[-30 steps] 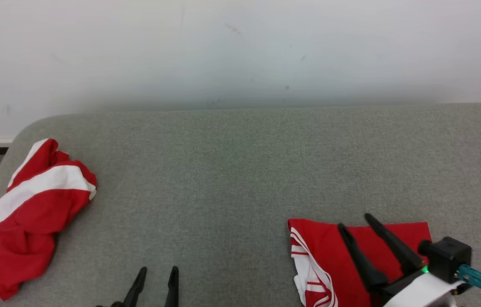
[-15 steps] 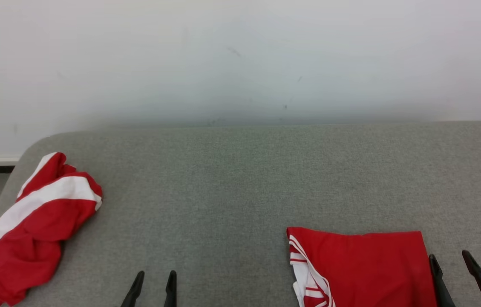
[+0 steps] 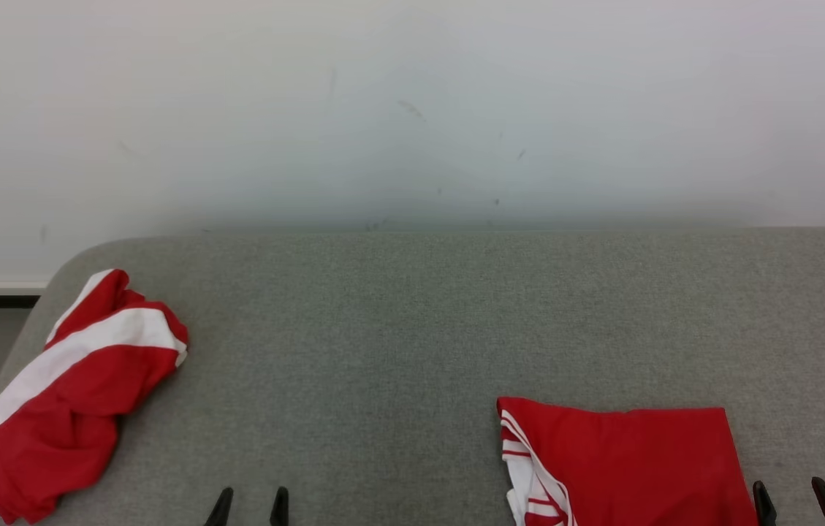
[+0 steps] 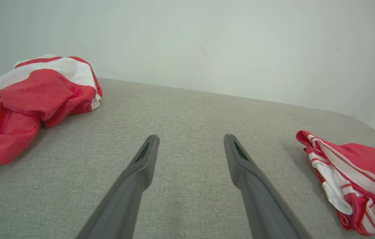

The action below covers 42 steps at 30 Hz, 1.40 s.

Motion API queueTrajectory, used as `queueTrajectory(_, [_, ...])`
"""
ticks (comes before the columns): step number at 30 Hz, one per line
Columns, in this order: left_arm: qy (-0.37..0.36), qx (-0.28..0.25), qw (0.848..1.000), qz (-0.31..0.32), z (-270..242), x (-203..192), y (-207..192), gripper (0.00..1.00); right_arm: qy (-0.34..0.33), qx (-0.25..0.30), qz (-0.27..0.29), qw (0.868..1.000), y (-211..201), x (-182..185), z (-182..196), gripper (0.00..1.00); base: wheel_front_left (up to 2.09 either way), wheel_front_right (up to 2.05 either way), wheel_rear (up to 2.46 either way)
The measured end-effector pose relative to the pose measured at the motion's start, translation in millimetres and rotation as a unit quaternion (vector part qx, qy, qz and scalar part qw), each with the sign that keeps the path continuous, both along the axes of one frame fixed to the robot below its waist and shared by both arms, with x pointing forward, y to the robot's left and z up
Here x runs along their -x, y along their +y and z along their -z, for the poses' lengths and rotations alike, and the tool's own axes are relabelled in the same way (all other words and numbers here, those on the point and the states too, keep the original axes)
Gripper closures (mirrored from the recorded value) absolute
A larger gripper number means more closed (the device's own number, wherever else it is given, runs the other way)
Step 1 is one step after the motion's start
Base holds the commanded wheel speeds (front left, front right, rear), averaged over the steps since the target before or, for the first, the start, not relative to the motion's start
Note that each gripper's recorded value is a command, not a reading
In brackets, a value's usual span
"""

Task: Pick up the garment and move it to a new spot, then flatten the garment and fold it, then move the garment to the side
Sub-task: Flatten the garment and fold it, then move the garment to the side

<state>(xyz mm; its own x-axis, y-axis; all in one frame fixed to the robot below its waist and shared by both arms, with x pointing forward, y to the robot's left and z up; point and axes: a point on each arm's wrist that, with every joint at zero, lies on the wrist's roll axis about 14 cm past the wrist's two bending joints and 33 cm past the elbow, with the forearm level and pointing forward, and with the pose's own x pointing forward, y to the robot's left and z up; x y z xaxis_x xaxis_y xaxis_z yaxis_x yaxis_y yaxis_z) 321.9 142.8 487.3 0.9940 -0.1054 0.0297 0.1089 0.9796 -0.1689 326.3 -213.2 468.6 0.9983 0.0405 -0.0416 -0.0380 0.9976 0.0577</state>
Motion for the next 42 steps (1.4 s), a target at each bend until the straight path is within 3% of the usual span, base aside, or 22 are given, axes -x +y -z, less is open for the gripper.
queueTrajectory(12, [0.006, -0.001, 1.0, -0.004, 3.8, 1.8, 3.1, 0.0, 0.0, -0.007, -0.01, 1.0, 7.1, -2.1, -0.1, 0.0, 0.0, 0.0, 0.0])
queueTrajectory(18, [0.012, 0.0, 1.0, -0.002, 7.1, 0.4, 1.6, 0.0, 0.001, -0.061, 0.003, 0.998, 5.7, -7.3, 1.0, 0.0, 0.0, 0.0, 0.0])
queueTrajectory(25, [0.029, -0.002, 1.0, 0.005, 17.3, -1.4, -2.7, 0.0, 0.084, -0.13, -0.045, 0.987, 9.9, -25.4, 7.1, 0.0, 0.0, 0.0, 0.0])
queueTrajectory(32, [0.035, -0.004, 0.999, 0.007, 21.1, -6.9, -3.1, 0.0, 0.235, -0.152, -0.077, 0.957, -9.6, -24.4, 26.4, 0.0, 0.0, 0.0, 0.0])
queueTrajectory(39, [0.056, -0.015, 0.998, 0.004, 34.4, -9.6, 1.9, 0.0, 0.318, -0.177, -0.092, 0.927, -3.2, -29.0, 49.4, 0.0, 0.0, 0.0, 0.0])
queueTrajectory(42, [0.057, -0.023, 0.998, 0.0, 35.7, -10.4, 6.2, 0.0, 0.365, -0.189, -0.098, 0.906, 5.7, -22.1, 68.4, 0.0, 0.0, 0.0, 0.0])
